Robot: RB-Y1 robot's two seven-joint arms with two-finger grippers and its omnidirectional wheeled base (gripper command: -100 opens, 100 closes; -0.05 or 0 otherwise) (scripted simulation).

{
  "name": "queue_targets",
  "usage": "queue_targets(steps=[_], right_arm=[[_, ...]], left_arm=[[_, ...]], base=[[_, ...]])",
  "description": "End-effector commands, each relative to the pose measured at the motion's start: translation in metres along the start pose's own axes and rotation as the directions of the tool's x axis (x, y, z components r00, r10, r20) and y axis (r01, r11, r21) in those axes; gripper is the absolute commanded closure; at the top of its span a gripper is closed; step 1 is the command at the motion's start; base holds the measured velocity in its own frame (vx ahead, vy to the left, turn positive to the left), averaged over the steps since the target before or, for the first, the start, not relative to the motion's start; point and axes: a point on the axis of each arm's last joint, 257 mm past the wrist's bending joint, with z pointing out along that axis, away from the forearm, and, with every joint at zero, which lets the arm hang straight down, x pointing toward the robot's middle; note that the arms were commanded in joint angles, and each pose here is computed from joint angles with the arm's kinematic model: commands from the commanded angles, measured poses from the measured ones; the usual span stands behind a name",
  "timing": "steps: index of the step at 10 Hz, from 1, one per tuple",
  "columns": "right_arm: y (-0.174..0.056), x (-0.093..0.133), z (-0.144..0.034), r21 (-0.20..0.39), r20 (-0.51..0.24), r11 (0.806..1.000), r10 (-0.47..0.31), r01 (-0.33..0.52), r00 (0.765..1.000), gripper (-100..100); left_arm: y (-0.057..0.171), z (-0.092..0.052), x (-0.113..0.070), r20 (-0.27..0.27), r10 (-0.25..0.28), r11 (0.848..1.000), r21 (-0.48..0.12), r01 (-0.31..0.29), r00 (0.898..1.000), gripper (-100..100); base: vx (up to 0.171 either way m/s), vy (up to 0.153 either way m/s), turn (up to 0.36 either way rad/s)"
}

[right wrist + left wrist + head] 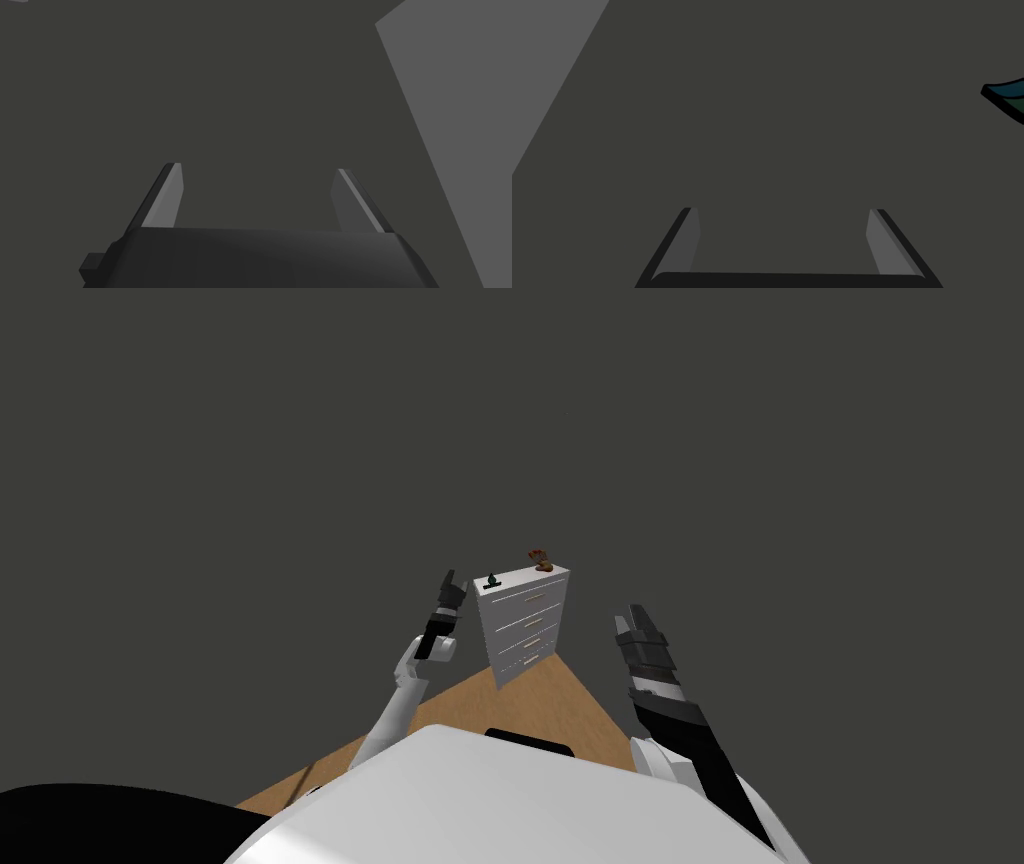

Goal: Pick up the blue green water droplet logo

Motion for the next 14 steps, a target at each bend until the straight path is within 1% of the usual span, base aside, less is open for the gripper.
queue_targets(steps=[1,2,3,4,5,6,7,8,9,10,11,12,13,14], right_arm=[[0.000,0.000,0.000,0.000,0.000,1.000,0.000,0.000,1.000,0],[0.000,0.000,0.000,0.000,0.000,1.000,0.000,0.000,1.000,0],[0.000,0.000,0.000,0.000,0.000,1.000,0.000,0.000,1.000,0],[0.000,0.000,0.000,0.000,0.000,1.000,0.000,0.000,1.000,0],[0.000,0.000,0.000,0.000,0.000,1.000,0.000,0.000,1.000,0],[0.000,0.000,0.000,0.000,0.000,1.000,0.000,0.000,1.000,0],[0.000,0.000,0.000,0.000,0.000,1.000,0.000,0.000,1.000,0],[0.000,0.000,0.000,0.000,0.000,1.000,0.000,0.000,1.000,0],[0.000,0.000,0.000,0.000,0.000,1.000,0.000,0.000,1.000,0],[0.000,0.000,0.000,0.000,0.000,1.000,0.000,0.000,1.000,0],[0.000,0.000,0.000,0.000,0.000,1.000,0.000,0.000,1.000,0],[0.000,0.000,0.000,0.000,0.000,1.000,0.000,0.000,1.000,0],[0.000,0.000,0.000,0.000,0.000,1.000,0.000,0.000,1.000,0],[0.000,0.000,0.000,0.000,0.000,1.000,0.000,0.000,1.000,0]], left_arm=[[0.008,0.013,-0.010,0.014,-0.004,1.000,-0.016,0.004,1.000,-100],[0.013,0.014,-0.011,0.016,-0.006,1.000,-0.023,0.006,1.000,-100],[0.019,0.026,-0.021,0.031,-0.010,0.999,-0.036,0.011,0.999,-100],[0.022,0.026,-0.022,0.033,-0.011,0.999,-0.041,0.012,0.999,-100],[0.026,0.037,-0.032,0.051,-0.017,0.999,-0.051,0.019,0.999,-100],[0.031,0.038,-0.034,0.054,-0.018,0.998,-0.059,0.021,0.998,-100],[0.032,0.049,-0.044,0.072,-0.025,0.998,-0.064,0.029,0.997,-100],[0.038,0.049,-0.045,0.077,-0.026,0.997,-0.074,0.032,0.997,-100],[0.038,0.060,-0.056,0.097,-0.035,0.996,-0.077,0.042,0.995,-100],[0.047,0.060,-0.059,0.105,-0.037,0.995,-0.093,0.046,0.994,-100],[0.047,0.072,-0.069,0.127,-0.049,0.994,-0.095,0.061,0.991,-100],[0.055,0.070,-0.071,0.134,-0.049,0.992,-0.109,0.064,0.990,-100],[0.053,0.082,-0.081,0.157,-0.064,0.991,-0.107,0.081,0.986,-100],[0.062,0.079,-0.084,0.165,-0.064,0.989,-0.124,0.085,0.984,-100]], base=[[-0.004,-0.130,0.142],[-0.012,-0.124,0.084],[-0.041,-0.139,0.151],[-0.038,-0.115,0.073],[-0.032,-0.136,0.120],[-0.021,-0.129,0.086],[-0.013,-0.136,0.144],[-0.019,-0.112,0.073],[-0.029,-0.124,0.124],[-0.026,-0.116,0.062],[-0.032,-0.129,0.128],[-0.016,-0.105,0.061],[0.001,-0.123,0.107],[-0.003,-0.112,0.068]])
